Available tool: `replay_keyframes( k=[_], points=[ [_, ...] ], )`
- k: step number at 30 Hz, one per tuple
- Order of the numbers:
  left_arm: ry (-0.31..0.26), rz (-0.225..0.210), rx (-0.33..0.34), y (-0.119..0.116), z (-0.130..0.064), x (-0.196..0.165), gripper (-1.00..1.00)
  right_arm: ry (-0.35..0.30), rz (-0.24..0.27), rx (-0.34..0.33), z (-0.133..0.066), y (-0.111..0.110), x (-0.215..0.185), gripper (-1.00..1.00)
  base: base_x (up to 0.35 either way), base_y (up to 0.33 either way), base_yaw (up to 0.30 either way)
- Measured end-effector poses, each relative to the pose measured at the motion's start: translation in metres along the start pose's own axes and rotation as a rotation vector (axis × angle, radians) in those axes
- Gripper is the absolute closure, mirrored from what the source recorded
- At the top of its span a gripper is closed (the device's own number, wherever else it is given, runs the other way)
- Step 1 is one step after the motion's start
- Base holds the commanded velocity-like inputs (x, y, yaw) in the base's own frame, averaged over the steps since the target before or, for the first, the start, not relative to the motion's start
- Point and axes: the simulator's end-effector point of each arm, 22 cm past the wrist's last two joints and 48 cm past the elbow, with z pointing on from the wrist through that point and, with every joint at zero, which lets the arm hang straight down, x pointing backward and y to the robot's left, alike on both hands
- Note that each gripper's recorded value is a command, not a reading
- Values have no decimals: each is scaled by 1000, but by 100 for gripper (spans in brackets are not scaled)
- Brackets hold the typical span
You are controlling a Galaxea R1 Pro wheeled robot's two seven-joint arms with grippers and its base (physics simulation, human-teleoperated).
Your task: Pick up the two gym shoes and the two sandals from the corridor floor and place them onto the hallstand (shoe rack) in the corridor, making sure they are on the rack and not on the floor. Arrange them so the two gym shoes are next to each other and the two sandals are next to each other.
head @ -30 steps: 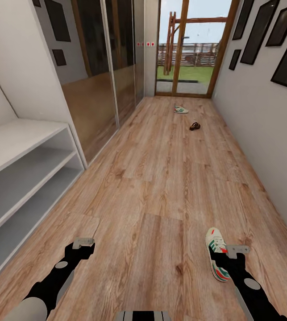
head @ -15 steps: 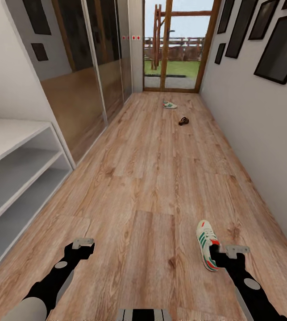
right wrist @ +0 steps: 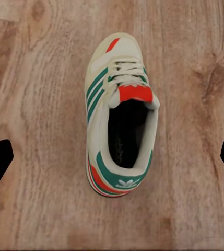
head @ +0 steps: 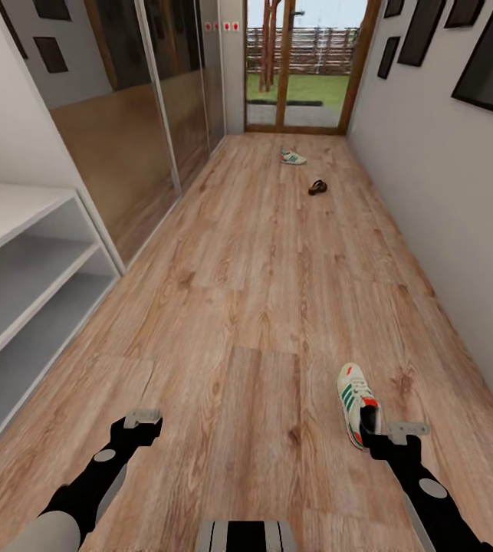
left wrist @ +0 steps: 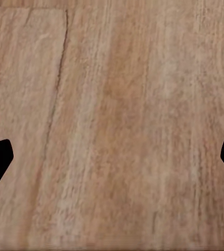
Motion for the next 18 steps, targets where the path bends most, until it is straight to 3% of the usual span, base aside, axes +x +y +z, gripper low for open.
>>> replay_keyframes(
  k=[18],
  points=[
    [89,8,7,-6,18,56,-100,100,-17,-5,14,5,54,-100,0,0,0]
  ],
)
